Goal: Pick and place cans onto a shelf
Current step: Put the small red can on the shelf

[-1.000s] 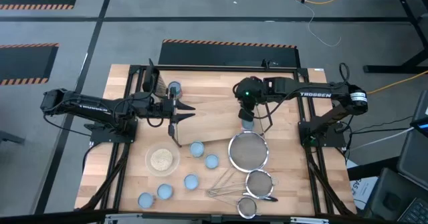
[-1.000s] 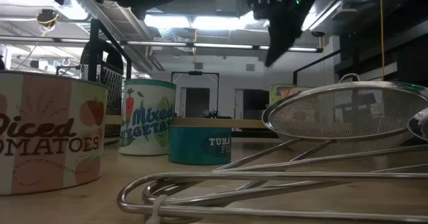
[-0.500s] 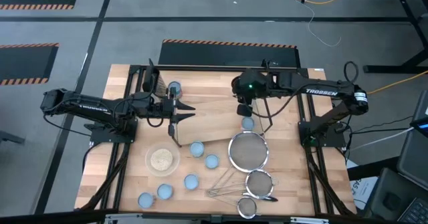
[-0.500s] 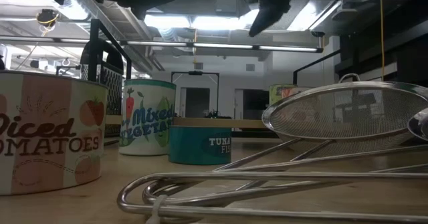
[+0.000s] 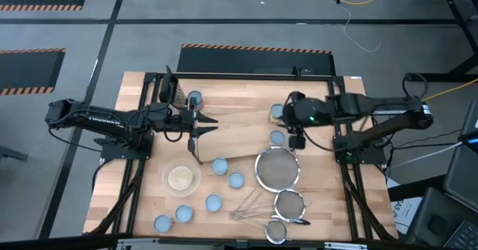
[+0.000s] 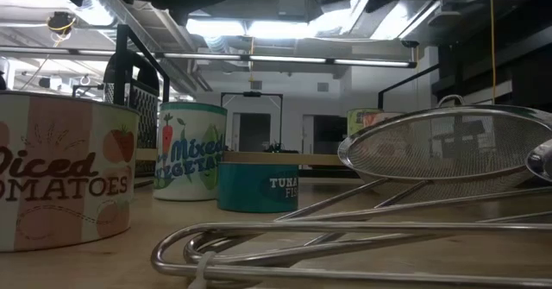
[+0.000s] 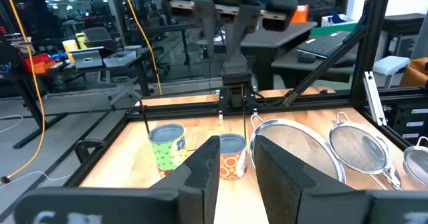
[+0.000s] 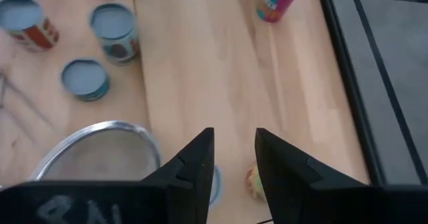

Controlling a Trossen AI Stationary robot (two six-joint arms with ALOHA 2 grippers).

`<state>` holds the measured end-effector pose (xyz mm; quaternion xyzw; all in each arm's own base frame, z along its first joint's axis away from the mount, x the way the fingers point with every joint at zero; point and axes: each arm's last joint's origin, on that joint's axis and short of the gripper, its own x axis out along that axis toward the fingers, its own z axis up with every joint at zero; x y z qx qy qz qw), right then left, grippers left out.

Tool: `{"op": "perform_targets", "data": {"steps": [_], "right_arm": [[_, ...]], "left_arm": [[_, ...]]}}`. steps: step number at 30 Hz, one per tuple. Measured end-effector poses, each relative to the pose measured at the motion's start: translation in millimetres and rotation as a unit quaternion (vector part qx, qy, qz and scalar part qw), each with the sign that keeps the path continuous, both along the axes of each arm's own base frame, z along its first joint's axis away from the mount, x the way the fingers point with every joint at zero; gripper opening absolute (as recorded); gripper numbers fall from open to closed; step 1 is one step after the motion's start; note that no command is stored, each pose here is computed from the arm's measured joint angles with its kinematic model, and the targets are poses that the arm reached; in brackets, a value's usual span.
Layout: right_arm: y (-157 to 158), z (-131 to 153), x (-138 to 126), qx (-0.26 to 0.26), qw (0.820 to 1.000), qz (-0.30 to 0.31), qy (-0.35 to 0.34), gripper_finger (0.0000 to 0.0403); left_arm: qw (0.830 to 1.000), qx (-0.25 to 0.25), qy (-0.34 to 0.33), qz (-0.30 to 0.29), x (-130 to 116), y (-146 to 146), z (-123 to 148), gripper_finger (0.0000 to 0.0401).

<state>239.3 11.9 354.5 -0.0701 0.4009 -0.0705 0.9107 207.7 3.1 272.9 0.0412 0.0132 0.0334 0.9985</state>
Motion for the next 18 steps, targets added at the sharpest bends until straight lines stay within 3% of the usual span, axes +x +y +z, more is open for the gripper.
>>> {"op": "perform_targets", "data": {"steps": [9,18], "right_arm": [[17.3,-35.8,-29.5,0.028,0.998,0.025,-0.057,0.0113],[21.1,-66.9,-30.2,0.038,0.993,0.043,-0.102,0.0113]], "left_arm": [[1.000,0.000,0.000,0.000,0.0,0.0,0.1,0.0086],[1.000,-0.003,-0.030,-0.001,0.0,-0.2,5.7,0.0086]]}}
